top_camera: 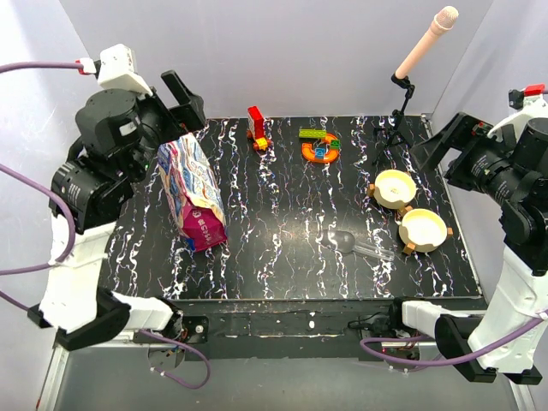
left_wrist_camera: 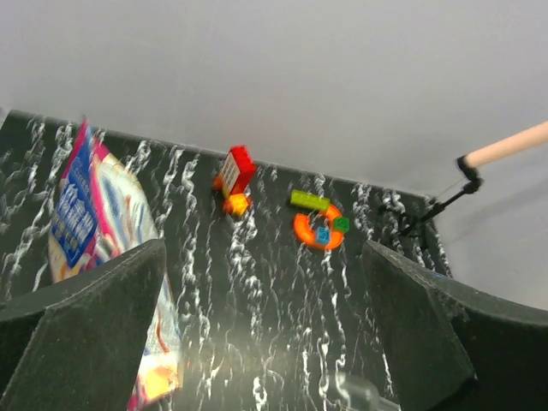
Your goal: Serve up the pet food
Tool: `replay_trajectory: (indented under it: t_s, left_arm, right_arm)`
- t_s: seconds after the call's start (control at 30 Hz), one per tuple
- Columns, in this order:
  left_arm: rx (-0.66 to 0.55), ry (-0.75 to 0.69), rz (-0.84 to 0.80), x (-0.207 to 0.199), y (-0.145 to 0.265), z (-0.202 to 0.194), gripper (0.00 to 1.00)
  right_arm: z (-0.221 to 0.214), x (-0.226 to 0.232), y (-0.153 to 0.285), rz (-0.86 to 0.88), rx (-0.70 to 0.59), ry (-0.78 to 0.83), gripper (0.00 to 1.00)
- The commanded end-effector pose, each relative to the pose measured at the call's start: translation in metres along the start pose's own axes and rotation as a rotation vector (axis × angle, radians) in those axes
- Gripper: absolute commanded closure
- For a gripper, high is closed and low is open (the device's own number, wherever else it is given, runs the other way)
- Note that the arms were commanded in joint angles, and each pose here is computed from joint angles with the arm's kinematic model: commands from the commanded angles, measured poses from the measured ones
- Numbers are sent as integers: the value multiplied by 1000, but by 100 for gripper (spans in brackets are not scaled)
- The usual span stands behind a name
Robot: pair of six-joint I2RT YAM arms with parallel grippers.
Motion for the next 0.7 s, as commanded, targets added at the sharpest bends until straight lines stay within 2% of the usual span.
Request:
replay_trajectory:
  t_s: [0.0,0.17,0.23,0.27,0.37,0.47,0.63,0.67]
  left_arm:
    - [210,-14,268,17,-3,-24,2]
    - [413,-85,386,19,-24,-59,2]
    - [400,-73,411,27,-28,-63,2]
    - [355,-59,425,36,-29,-58,2]
    - [320,-48,528,70,-38,-53,2]
    - [349,-79,630,98,-54,-57,2]
    - [401,-113,688,112,-82,-74,2]
    - [424,-90,698,116,-87,-80,7]
  right_arm:
    - [-3,3,-3,21,45,-26,2]
    - [-10,8,-15,114,117,-30,2]
    - [-10,12,-17,153,132,-27,2]
    - [-11,13,-19,167,152,-30,2]
    - [-15,16,-25,201,197,-41,2]
    - [-19,22,-30,231,238,-19,2]
    - [-22,35,-33,276,270,46,2]
    - [-24,36,-34,283,280,57,2]
Point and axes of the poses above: each gripper's point midway between its finger pads, its own y axis back along the fingers, its own x axis along the line the jaws close on, z = x × y, the point moved 8 cm from there along y, back along the fingers, and after that the axes turned 6 degrees about -y, right-handed, at the moved point
